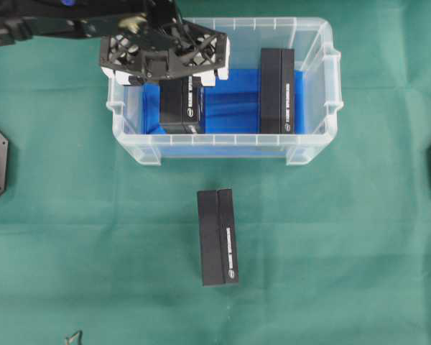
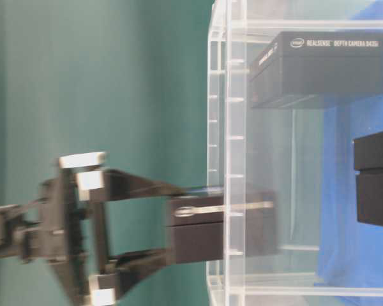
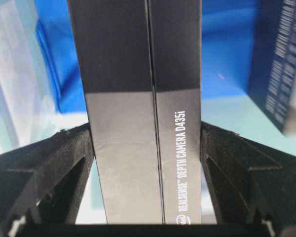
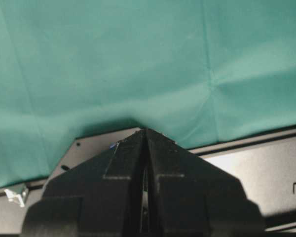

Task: Take the box out of the case with the left arm.
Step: 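Lift the held box straight up out of the case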

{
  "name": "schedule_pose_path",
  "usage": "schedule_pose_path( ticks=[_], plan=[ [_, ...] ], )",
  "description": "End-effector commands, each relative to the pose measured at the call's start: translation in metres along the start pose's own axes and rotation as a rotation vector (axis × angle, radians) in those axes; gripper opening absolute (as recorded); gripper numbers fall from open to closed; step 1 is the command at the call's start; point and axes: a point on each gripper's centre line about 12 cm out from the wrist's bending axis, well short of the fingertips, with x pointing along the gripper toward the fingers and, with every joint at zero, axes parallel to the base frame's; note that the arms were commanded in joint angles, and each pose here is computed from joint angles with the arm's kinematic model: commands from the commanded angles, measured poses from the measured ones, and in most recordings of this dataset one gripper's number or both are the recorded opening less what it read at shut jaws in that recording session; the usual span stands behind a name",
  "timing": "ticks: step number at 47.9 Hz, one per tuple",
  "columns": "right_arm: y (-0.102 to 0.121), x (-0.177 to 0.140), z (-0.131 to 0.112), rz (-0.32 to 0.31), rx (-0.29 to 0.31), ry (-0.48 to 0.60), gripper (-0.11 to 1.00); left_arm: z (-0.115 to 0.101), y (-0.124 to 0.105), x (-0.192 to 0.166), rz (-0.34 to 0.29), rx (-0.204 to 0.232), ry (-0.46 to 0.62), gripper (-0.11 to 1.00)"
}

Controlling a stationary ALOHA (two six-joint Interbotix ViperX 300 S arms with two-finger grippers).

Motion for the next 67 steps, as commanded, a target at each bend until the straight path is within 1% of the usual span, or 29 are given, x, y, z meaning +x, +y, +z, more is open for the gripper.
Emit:
schedule_pose_path(
  ticks=[1,13,16,24,27,32,35,41,67],
  plan=[
    [0.000,-0.004,0.002,0.005,0.005,-0.014,0.00,0.001,-0.002,-0.042,-0.070,-0.004,-0.019,0.63],
    [0.000,-0.004,0.002,0.004,0.005,-0.016,0.00,0.003,-0.003,-0.085,-0.068,-0.006,-0.019,0.63],
    [0.000,-0.004,0.002,0.004,0.005,-0.016,0.00,0.003,-0.004,-0.091,-0.070,-0.004,-0.019,0.63],
    [0.000,-0.004,0.002,0.004,0.005,-0.016,0.00,0.004,-0.007,-0.117,-0.113,-0.006,-0.030,0.63],
    [0.000,-0.004,0.002,0.004,0.005,-0.016,0.00,0.004,-0.008,-0.126,-0.120,-0.008,-0.031,0.63],
    [0.000,-0.004,0.002,0.005,0.005,-0.016,0.00,0.002,-0.007,-0.136,-0.115,-0.007,-0.027,0.63],
    [0.000,-0.003,0.003,0.004,0.004,-0.016,0.00,0.001,-0.005,-0.137,-0.101,-0.009,-0.022,0.63],
    [0.000,-0.003,0.003,0.006,0.004,-0.017,0.00,-0.001,-0.005,-0.137,-0.093,-0.009,-0.022,0.63],
    [0.000,-0.003,0.003,0.006,0.006,-0.017,0.00,-0.001,-0.003,-0.135,-0.085,-0.009,-0.029,0.63]
  ],
)
